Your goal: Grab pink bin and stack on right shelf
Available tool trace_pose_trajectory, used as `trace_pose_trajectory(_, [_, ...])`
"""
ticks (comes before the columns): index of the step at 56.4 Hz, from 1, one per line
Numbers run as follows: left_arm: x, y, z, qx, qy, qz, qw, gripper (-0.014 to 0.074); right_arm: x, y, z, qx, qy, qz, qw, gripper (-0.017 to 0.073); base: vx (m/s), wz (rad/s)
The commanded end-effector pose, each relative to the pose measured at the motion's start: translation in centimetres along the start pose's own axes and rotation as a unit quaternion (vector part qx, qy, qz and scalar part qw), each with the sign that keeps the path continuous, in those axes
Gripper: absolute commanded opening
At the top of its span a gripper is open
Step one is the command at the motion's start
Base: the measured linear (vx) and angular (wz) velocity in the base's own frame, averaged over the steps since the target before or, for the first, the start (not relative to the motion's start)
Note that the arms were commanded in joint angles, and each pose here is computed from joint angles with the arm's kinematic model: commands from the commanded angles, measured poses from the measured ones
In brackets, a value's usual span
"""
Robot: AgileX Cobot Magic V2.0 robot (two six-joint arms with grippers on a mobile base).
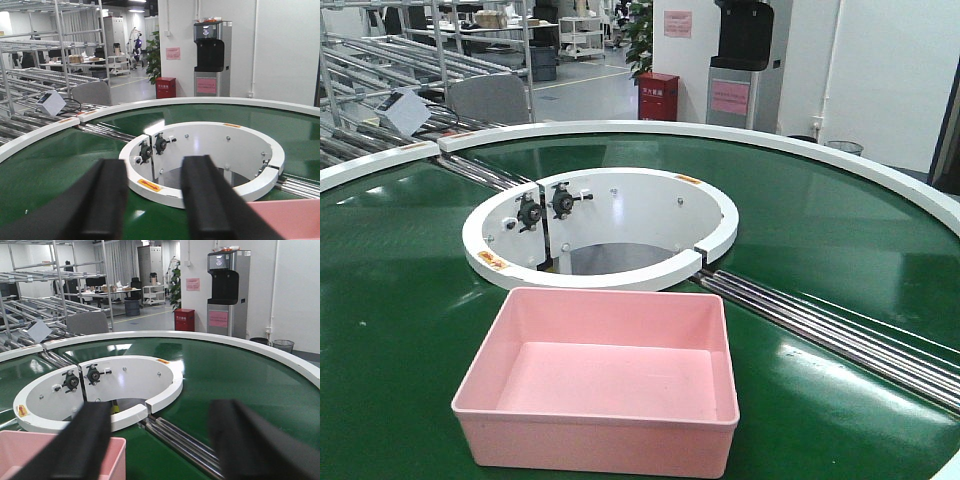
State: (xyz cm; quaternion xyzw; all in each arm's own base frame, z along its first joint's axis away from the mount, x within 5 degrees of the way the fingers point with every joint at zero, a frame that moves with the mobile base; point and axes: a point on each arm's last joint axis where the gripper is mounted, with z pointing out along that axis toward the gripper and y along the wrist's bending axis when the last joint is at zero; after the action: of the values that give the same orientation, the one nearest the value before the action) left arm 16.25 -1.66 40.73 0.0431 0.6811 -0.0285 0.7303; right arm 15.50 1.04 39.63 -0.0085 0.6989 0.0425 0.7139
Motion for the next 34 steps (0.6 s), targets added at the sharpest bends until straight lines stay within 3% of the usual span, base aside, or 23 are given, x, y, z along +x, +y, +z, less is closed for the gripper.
trace_pose_trajectory(1, [-1.9,0.1,0.1,-0.002,-0.055,0.001,0.998,0.0502,-2.0,0.0,-0.1,0.003,-0.059,-0.007,0.998,0.0643,0.0,0.0])
trace_pose_trajectory(5, [-1.5,0.0,0.6,-0.002,-0.046,0.0,0.999,0.0513,-1.9,0.0,0.1,0.003,-0.055,-0.005,0.998,0.0667,0.0,0.0])
trace_pose_trajectory(11, [-0.8,-0.2,1.6,0.005,-0.017,-0.024,1.0,0.0511,-0.9,0.7,1.4,-0.02,-0.012,0.027,0.999,0.0655,0.0,0.0])
trace_pose_trajectory(17, [-0.7,-0.8,3.1,0.024,0.075,-0.02,0.997,0.0511,-0.5,2.3,3.7,-0.062,0.089,0.004,0.994,0.0626,0.0,0.0])
trace_pose_trajectory(21, [-1.4,-1.4,5.2,0.039,0.139,-0.015,0.989,0.0511,-1.2,3.5,6.0,-0.082,0.156,0.008,0.984,0.0612,0.0,0.0])
trace_pose_trajectory(28, [-2.1,-2.5,10.2,0.058,0.225,-0.018,0.972,0.0511,-2.1,4.9,11.3,-0.082,0.251,0.052,0.963,0.0582,0.0,0.0])
trace_pose_trajectory(34, [-0.9,-3.5,14.8,0.075,0.29,-0.019,0.954,0.0511,-0.7,5.7,16.9,-0.074,0.32,0.055,0.943,0.055,0.0,0.0])
